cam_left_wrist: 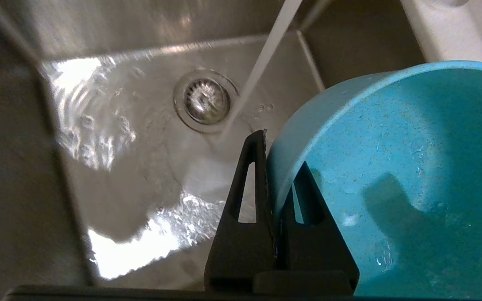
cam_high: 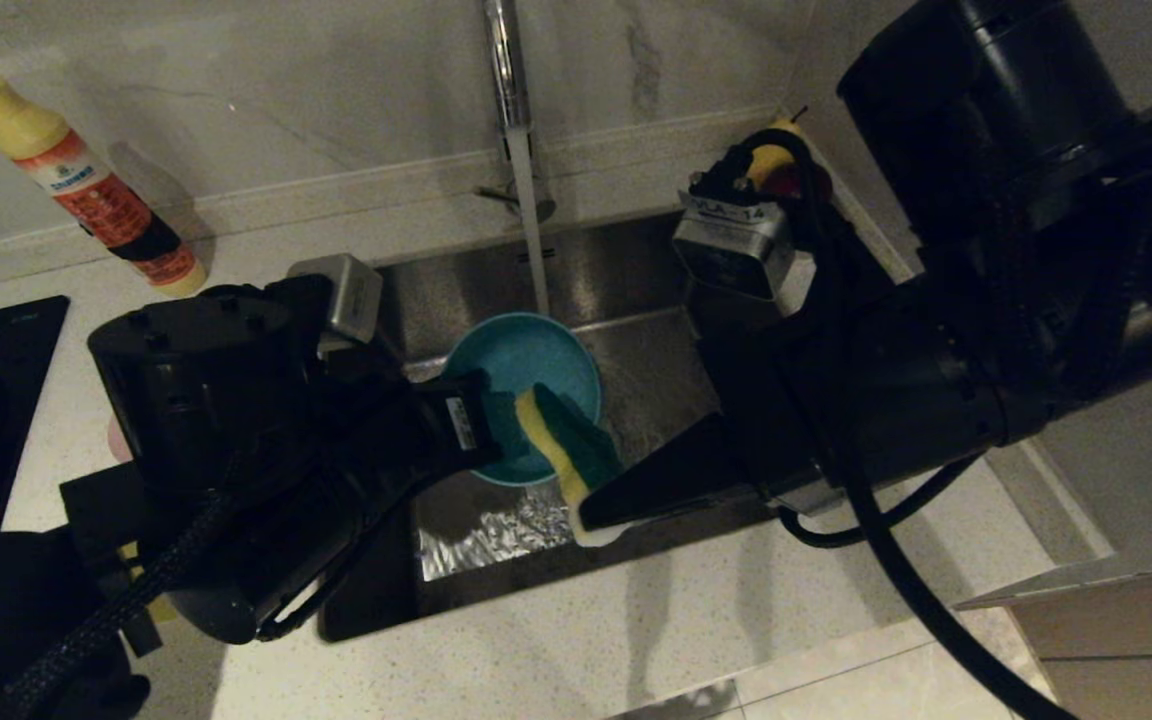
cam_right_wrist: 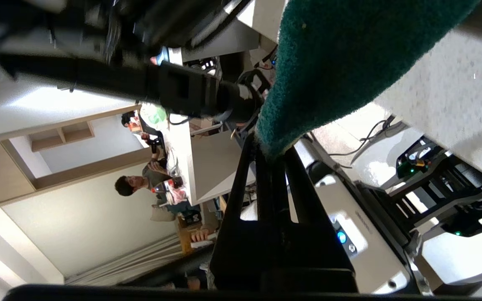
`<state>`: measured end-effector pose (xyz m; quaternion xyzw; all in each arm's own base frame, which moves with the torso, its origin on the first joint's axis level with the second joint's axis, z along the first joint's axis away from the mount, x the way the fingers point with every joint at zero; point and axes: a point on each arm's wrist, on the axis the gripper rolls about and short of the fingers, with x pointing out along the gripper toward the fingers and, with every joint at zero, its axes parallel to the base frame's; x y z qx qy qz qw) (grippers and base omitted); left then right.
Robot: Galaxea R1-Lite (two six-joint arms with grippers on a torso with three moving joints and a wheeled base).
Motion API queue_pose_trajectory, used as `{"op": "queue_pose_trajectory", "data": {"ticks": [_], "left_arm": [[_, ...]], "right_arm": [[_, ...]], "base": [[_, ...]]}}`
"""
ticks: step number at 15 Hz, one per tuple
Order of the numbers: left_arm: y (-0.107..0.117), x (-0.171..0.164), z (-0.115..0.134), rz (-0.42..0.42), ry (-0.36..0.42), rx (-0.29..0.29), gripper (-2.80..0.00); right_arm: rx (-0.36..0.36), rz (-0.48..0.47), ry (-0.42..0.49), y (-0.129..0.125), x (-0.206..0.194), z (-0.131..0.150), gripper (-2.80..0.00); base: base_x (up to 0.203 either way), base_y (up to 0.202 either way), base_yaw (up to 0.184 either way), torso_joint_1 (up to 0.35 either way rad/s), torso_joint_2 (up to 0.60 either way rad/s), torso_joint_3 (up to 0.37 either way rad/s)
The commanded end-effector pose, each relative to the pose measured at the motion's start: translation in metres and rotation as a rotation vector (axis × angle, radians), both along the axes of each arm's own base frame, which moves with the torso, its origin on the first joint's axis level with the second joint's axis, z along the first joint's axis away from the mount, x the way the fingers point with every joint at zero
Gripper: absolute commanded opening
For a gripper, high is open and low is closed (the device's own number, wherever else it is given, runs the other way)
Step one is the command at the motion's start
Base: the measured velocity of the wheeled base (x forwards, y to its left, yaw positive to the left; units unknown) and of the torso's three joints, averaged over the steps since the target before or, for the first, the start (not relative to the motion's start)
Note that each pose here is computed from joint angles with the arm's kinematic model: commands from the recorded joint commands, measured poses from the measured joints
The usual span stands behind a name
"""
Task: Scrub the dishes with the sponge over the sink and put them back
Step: Wipe the bowl
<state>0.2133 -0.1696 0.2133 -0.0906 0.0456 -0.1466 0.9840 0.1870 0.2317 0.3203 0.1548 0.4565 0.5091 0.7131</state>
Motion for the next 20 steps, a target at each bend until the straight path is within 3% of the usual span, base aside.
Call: {"op": "queue_pose_trajectory", "data": {"ticks": [1, 3, 7, 20], "left_arm": [[-0.001, -0.002, -0.005, 0.001, -0.062, 0.031, -2.8], [-0.008, -0.006, -0.015, 0.0, -0.101, 0.087, -2.8], [-0.016, -0.01, -0.029, -0.021, -0.159, 0.141, -2.8], [-0.009, -0.019, -0.024, 0.01, -0.232, 0.172, -2.8]], "right_arm": [[-0.025, -0.001, 0.03, 0.015, 0.013, -0.012, -2.8], [-0.017, -0.033, 0.056, 0.019, 0.02, -0.012, -2.8], [0.01, -0.068, 0.069, 0.018, 0.027, -0.006, -2.8], [0.01, -0.17, 0.062, -0.003, 0.054, -0.008, -2.8]], "base": [[0.0, 0.0, 0.0, 0.0, 0.0, 0.0], [0.0, 0.0, 0.0, 0.0, 0.0, 0.0], [0.0, 0.0, 0.0, 0.0, 0.0, 0.0], [0.0, 0.0, 0.0, 0.0, 0.0, 0.0]]}}
